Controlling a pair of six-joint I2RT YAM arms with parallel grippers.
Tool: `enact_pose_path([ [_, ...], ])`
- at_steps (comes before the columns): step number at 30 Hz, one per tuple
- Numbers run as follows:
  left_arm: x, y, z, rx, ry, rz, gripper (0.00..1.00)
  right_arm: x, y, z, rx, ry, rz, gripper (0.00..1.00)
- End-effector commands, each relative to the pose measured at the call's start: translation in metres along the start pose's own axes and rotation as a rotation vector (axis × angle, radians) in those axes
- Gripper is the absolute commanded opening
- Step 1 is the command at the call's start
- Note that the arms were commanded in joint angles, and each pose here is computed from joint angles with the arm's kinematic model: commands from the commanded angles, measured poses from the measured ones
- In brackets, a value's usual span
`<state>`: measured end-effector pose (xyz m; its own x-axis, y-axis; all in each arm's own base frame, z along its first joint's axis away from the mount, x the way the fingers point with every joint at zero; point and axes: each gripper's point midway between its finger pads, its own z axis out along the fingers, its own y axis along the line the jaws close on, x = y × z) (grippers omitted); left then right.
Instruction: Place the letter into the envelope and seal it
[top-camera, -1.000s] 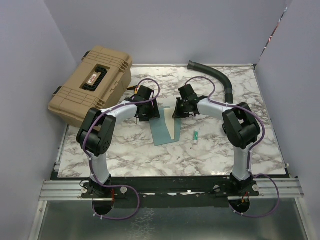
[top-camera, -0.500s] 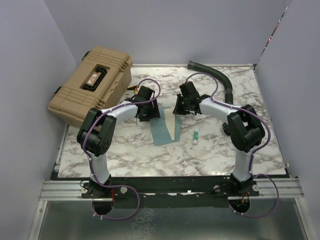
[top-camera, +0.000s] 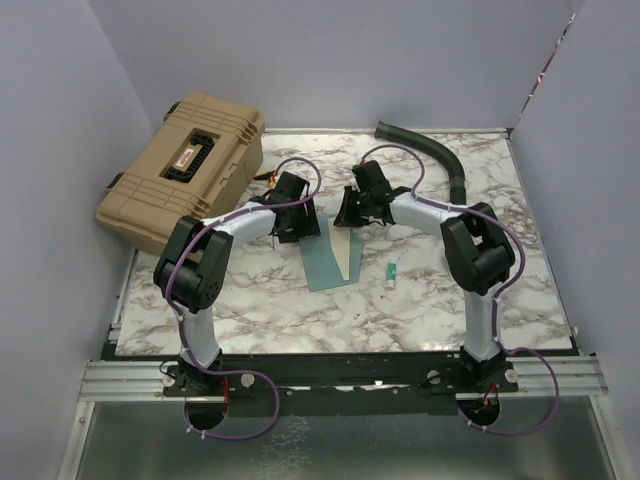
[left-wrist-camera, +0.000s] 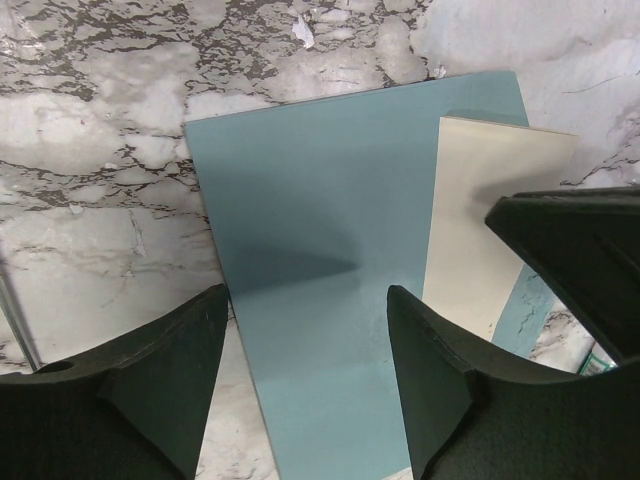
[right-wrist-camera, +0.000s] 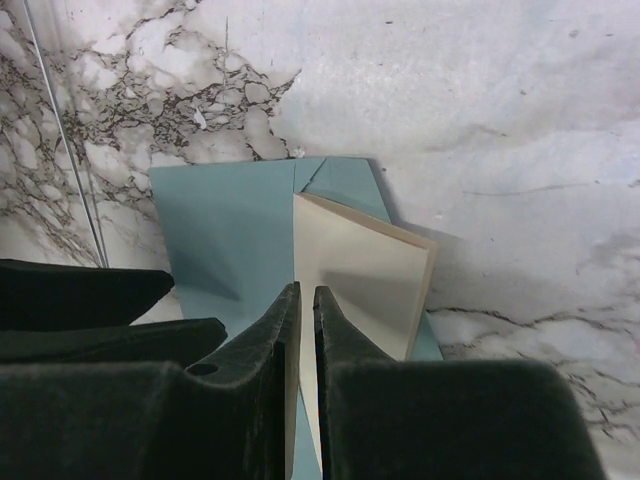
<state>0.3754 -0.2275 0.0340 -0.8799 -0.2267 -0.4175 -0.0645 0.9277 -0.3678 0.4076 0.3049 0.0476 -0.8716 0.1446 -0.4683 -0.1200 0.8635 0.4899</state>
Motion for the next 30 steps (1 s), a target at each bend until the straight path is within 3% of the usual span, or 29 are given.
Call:
enact_pose_path([
  [1,0.043,0.044,0.016,-0.144,0.124,0.008,0.67,0.008,0.007,0.018,-0.048,0.055,0.037,0.14],
  [11,0.044,0.039,0.018,-0.107,0.140,0.024,0.67,0.036,0.001,0.032,-0.081,0.153,0.123,0.38],
  [21,0.037,0.025,0.017,-0.030,0.117,0.041,0.67,0.050,0.014,0.033,-0.183,0.211,0.197,0.40],
  [30,0.035,0.040,0.015,-0.068,0.102,0.022,0.67,0.014,0.009,0.003,-0.160,0.071,0.177,0.41],
])
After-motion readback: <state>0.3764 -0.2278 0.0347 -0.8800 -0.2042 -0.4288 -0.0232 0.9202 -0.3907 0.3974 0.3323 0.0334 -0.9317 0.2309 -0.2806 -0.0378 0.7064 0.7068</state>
